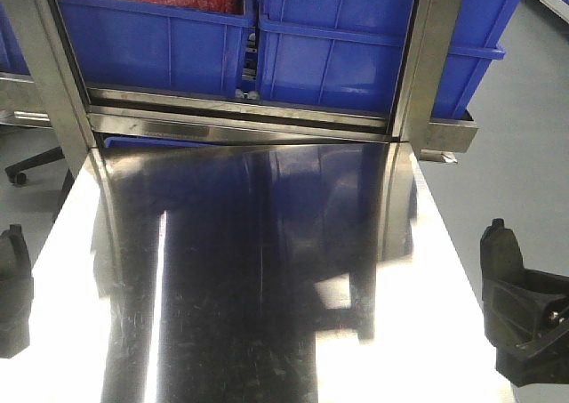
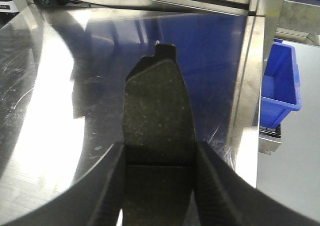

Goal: Move and align brake pads A on conveyor
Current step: 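Close the right gripper on the pad and lift it, then back the base away from the table and turn toward the aisle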

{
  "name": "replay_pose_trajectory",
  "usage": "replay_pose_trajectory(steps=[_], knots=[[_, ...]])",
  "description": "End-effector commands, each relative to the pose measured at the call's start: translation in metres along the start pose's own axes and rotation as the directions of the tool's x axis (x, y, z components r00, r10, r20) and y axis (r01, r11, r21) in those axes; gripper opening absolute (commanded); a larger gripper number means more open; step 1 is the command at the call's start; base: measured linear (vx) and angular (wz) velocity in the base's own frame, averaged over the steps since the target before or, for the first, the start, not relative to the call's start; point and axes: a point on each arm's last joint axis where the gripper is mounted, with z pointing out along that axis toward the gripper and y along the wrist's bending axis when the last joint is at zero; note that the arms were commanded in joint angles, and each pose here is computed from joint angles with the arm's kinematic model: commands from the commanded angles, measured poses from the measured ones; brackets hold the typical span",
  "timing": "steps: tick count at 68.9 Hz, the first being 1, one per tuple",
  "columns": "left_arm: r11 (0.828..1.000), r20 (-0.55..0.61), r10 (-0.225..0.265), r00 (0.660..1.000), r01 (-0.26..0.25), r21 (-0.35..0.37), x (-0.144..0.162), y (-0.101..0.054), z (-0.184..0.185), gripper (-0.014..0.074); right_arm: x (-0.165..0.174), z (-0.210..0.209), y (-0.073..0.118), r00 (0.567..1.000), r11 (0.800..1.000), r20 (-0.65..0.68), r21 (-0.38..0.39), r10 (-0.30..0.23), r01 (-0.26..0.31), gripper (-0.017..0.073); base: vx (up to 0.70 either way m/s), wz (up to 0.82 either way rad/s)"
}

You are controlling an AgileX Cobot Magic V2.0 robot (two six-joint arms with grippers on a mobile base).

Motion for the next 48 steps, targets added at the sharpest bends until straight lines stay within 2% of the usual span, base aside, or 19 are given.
replay_pose_trajectory(steps=[1, 32, 48], knots=[[1.000, 0.102, 0.001, 0.995, -0.004, 0.024, -0.0143, -0.0032, -0.0052, 0.0135, -0.0179, -0.0052, 0.0017, 0.992, 1.000, 0.126, -0.011, -0.013, 0.015, -0.0010, 0.00, 0.00], [1.000, 0.103, 0.001, 0.995, -0.004, 0.025, -0.0144, -0.0032, -0.0052, 0.0135, -0.0167, -0.0051, 0.0016, 0.993, 1.000, 0.113, -0.009, -0.013, 0.014, -0.0010, -0.01, 0.02], [1.000, 0.103, 0.001, 0.995, -0.004, 0.025, -0.0144, -0.0032, -0.0052, 0.0135, -0.0167, -0.0051, 0.0016, 0.993, 1.000, 0.113, -0.009, -0.013, 0.014, -0.0010, -0.08, 0.20]])
